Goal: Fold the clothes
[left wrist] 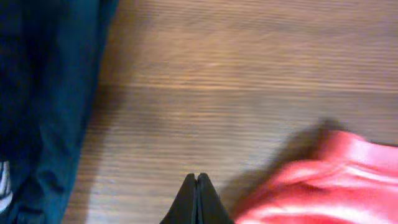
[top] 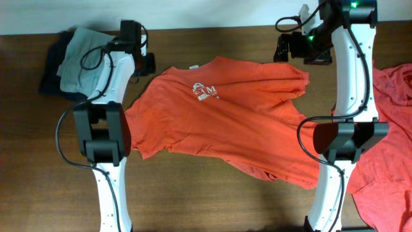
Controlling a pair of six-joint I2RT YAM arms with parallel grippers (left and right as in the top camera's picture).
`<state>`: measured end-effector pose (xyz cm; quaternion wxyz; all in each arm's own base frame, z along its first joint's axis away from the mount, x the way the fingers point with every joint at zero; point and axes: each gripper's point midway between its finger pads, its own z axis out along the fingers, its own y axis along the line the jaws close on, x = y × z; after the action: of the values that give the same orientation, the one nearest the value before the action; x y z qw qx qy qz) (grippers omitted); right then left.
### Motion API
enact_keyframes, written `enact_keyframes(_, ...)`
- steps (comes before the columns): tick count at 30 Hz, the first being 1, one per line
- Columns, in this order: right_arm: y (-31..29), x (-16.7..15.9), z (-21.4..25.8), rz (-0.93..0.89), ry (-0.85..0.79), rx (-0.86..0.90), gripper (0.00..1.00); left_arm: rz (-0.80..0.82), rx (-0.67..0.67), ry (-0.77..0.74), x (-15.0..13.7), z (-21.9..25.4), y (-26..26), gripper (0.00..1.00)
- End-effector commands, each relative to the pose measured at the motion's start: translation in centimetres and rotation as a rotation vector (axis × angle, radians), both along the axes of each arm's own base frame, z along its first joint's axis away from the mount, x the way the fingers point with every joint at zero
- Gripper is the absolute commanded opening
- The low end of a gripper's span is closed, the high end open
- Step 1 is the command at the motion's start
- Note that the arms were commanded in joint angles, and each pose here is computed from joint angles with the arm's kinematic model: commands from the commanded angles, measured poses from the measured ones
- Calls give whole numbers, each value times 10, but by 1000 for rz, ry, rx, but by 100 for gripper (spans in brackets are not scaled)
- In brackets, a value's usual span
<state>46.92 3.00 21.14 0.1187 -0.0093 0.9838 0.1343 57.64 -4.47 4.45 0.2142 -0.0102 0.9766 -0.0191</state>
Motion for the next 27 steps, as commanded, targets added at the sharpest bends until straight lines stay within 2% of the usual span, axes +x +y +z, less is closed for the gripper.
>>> enact_keyframes(1,-2,-3,16,-5,-36,-2,99,-55,-49,-129,5,77,-29,1)
enact_keyframes(3,-2,-3,16,-5,-36,-2,99,-71,-50,-136,2,85,-38,0)
enact_keyframes(4,-2,-3,16,-5,-36,-2,98,-76,-51,-139,1,88,-42,4)
enact_keyframes(5,-2,-3,16,-5,-36,-2,98,-81,-51,-136,0,88,-44,14)
enact_keyframes(6,-2,-3,16,-5,-36,-2,98,-83,-51,-133,-1,88,-45,31)
enact_keyframes(8,-2,0,17,-5,-49,-3,99,-86,-50,-121,-4,86,-47,73)
enact_keyframes(10,-2,9,20,-6,-88,-5,99,-85,-46,-107,-7,84,-46,99)
enact_keyframes(14,-3,29,28,-5,-178,-4,99,-86,-46,-108,-7,84,-47,99)
enact_keyframes(21,13,30,21,44,-167,61,99,-86,-46,-108,-7,84,-47,99)
enact_keyframes(22,14,32,18,58,-166,54,86,-86,-46,-108,-7,84,-47,99)
enact_keyframes(25,14,41,-1,54,-146,34,23,-86,-46,-108,-7,84,-47,99)
enact_keyframes(26,13,44,-8,54,-139,23,8,-86,-46,-108,-7,84,-47,99)
enact_keyframes(27,12,47,-16,52,-130,8,4,-86,-46,-108,-7,84,-47,99)
